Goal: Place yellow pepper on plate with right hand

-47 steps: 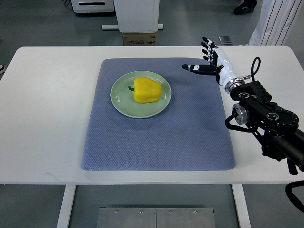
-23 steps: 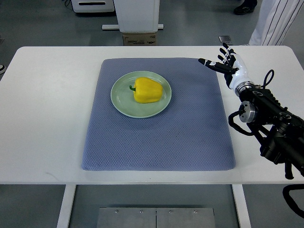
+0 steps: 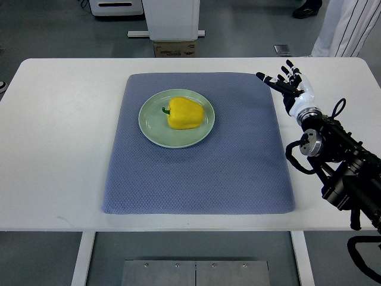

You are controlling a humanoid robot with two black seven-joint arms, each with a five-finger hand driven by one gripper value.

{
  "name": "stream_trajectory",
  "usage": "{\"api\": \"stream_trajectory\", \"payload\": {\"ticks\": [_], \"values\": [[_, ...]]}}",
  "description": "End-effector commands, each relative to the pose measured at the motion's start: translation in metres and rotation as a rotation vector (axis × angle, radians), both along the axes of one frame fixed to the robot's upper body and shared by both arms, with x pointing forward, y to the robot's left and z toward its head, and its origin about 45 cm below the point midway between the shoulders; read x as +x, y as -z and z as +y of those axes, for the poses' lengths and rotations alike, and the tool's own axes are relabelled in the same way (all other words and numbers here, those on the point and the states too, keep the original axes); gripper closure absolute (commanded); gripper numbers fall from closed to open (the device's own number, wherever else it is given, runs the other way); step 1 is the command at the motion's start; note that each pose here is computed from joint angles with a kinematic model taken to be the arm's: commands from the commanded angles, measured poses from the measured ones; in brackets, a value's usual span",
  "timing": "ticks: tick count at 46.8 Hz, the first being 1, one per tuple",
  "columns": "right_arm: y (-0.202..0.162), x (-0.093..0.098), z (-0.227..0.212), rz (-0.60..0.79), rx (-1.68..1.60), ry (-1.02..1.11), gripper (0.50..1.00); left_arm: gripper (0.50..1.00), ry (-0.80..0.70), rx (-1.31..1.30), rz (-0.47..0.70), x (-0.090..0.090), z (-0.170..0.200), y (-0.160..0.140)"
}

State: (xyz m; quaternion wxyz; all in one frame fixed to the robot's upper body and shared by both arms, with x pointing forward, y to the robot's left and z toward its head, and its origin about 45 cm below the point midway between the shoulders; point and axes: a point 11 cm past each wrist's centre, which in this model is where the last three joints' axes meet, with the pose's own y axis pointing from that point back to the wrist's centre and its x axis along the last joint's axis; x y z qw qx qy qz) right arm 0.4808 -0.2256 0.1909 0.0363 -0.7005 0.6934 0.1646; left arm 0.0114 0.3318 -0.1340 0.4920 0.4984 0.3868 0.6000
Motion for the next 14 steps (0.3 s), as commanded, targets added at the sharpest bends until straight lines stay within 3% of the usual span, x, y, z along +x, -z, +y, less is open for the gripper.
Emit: {"api": "stream_trajectory", "payload": {"ticks": [1,14], "values": [[0.0003,-0.0005,-0.0011,-0.001,0.01,0.007,0.5,0.5,0.0,0.001,0.0,0.0004,0.0003,0.0],[-0.0003,-0.0007,0.0015,-0.005,0.029,0.011,0.5,0.5,0.0,0.001,-0.001,0.0006,0.0003,-0.0001]]}}
